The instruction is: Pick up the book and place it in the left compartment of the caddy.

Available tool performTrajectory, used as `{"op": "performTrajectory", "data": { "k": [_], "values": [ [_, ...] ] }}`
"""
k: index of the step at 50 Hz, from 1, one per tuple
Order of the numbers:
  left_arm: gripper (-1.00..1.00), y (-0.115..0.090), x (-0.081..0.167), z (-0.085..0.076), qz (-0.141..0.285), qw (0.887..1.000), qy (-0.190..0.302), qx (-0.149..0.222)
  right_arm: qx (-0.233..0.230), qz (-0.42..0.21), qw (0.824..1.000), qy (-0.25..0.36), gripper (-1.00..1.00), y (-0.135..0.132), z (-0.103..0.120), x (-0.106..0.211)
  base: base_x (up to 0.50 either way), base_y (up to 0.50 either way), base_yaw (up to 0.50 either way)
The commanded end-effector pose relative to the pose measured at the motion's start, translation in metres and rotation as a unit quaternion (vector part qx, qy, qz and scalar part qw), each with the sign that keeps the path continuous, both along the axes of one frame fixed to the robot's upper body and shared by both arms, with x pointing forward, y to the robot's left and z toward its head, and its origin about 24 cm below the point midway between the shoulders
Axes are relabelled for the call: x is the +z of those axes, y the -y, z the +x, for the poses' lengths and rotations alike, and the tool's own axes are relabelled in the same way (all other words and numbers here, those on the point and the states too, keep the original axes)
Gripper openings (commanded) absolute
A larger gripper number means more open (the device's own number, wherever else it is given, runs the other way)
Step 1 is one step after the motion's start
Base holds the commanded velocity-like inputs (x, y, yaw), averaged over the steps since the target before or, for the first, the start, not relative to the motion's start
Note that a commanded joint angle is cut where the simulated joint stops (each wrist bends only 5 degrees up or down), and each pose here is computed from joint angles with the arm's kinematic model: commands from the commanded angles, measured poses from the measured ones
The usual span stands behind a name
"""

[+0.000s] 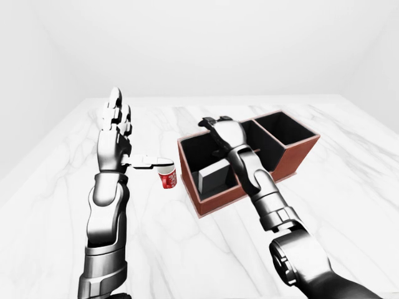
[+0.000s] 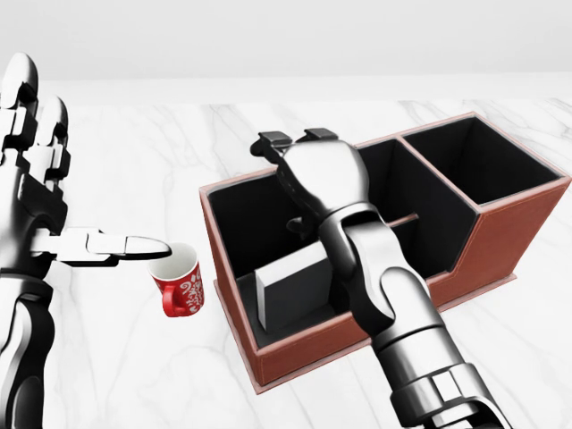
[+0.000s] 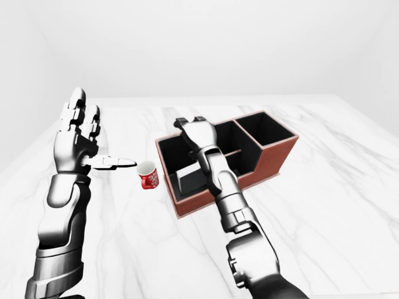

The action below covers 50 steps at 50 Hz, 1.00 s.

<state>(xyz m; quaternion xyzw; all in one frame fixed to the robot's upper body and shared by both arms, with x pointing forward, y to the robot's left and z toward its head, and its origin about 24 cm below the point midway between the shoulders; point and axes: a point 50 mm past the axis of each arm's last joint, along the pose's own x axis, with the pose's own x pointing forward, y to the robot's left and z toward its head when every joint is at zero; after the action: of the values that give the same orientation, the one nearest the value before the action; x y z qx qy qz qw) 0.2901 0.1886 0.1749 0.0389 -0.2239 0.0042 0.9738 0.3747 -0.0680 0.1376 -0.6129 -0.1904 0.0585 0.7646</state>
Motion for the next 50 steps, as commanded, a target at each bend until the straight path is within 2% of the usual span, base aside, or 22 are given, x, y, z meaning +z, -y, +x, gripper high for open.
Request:
{"op": "performTrajectory", "data": {
  "k": [1, 4, 11, 14, 17, 22, 31, 35, 41, 43, 50],
  "values": [
    [1.00, 0.000, 0.004, -0.001, 0.000, 1.000, 0.009, -0.001, 0.053, 0.086, 0.994, 0.029, 0.28, 0.015, -0.030, 0.058, 0.00, 0.00, 0.00],
    [1.00, -0.001, 0.005, -0.002, 0.000, 1.000, 0.010, 0.000, 0.071, 0.107, 0.991, 0.042, 0.28, 0.020, -0.038, 0.073, 0.00, 0.00, 0.00],
    [1.00, -0.001, 0.007, -0.003, 0.001, 1.000, 0.016, 0.000, 0.109, 0.173, 0.978, 0.052, 0.31, 0.029, -0.055, 0.084, 0.00, 0.00, 0.00],
    [1.00, -0.001, 0.008, -0.004, 0.002, 1.000, 0.018, 0.001, 0.132, 0.218, 0.965, 0.065, 0.32, 0.036, -0.065, 0.091, 0.00, 0.00, 0.00],
    [1.00, -0.001, 0.009, -0.004, 0.002, 1.000, 0.020, 0.001, 0.144, 0.234, 0.958, 0.080, 0.33, 0.041, -0.073, 0.096, 0.00, 0.00, 0.00],
    [1.00, 0.001, 0.012, -0.005, 0.005, 1.000, 0.026, 0.000, 0.145, 0.312, 0.934, 0.095, 0.42, 0.055, -0.087, 0.106, 0.00, 0.00, 0.00],
    [1.00, 0.004, 0.021, -0.007, 0.011, 0.999, 0.046, -0.004, 0.135, 0.428, 0.888, 0.101, 0.98, 0.074, -0.100, 0.092, 0.00, 0.00, 0.00],
    [1.00, 0.004, 0.023, -0.008, 0.014, 0.999, 0.050, -0.004, 0.133, 0.476, 0.864, 0.098, 1.00, 0.081, -0.104, 0.079, 0.00, 0.00, 0.00],
    [1.00, 0.006, 0.024, -0.008, 0.016, 0.998, 0.053, -0.005, 0.143, 0.502, 0.848, 0.090, 1.00, 0.086, -0.109, 0.069, 0.00, 0.00, 0.00],
    [1.00, 0.006, 0.024, -0.009, 0.016, 0.998, 0.054, -0.006, 0.154, 0.516, 0.838, 0.085, 1.00, 0.086, -0.111, 0.068, 0.00, 0.00, 0.00],
    [1.00, 0.008, 0.025, -0.010, 0.017, 0.998, 0.058, -0.007, 0.158, 0.523, 0.833, 0.086, 1.00, 0.091, -0.117, 0.065, 0.00, 0.00, 0.00]
  ]
}}
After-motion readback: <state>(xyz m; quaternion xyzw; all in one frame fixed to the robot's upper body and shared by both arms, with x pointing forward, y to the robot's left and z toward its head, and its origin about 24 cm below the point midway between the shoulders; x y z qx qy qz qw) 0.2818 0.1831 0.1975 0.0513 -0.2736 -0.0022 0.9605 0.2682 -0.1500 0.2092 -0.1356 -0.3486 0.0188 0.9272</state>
